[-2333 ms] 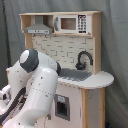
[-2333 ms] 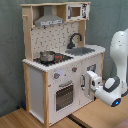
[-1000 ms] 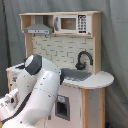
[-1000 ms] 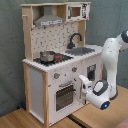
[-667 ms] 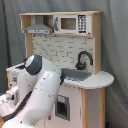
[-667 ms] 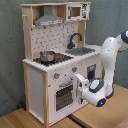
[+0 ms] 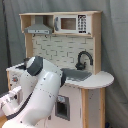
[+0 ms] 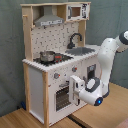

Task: Play with the kitchen

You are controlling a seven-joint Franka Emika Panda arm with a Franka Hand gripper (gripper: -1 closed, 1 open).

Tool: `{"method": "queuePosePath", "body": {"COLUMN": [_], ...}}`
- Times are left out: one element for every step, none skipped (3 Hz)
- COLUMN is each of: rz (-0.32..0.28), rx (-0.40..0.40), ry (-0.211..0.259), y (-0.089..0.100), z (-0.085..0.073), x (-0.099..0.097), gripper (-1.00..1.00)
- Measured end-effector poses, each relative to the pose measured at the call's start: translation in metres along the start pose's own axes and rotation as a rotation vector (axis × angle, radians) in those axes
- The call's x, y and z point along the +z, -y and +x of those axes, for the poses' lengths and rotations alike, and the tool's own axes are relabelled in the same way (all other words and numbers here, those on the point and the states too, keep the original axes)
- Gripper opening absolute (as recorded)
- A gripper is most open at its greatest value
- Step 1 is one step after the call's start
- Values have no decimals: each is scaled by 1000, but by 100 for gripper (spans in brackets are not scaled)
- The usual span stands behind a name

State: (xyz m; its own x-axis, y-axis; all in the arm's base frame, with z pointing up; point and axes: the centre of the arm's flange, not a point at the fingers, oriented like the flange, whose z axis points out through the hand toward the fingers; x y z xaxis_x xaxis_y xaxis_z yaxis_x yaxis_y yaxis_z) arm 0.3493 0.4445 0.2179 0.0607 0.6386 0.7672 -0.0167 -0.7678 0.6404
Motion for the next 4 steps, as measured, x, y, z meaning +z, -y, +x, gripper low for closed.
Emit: {"method": "queuePosePath", "body": {"rz": [0, -98, -125, -148], "rx": [1, 4, 10, 15], "ry": [0, -52, -37, 2], "y": [0, -5, 2, 9], "z": [0, 16, 20, 27], "x": [0, -22, -42, -59], "gripper": [-100, -100, -100, -100]}}
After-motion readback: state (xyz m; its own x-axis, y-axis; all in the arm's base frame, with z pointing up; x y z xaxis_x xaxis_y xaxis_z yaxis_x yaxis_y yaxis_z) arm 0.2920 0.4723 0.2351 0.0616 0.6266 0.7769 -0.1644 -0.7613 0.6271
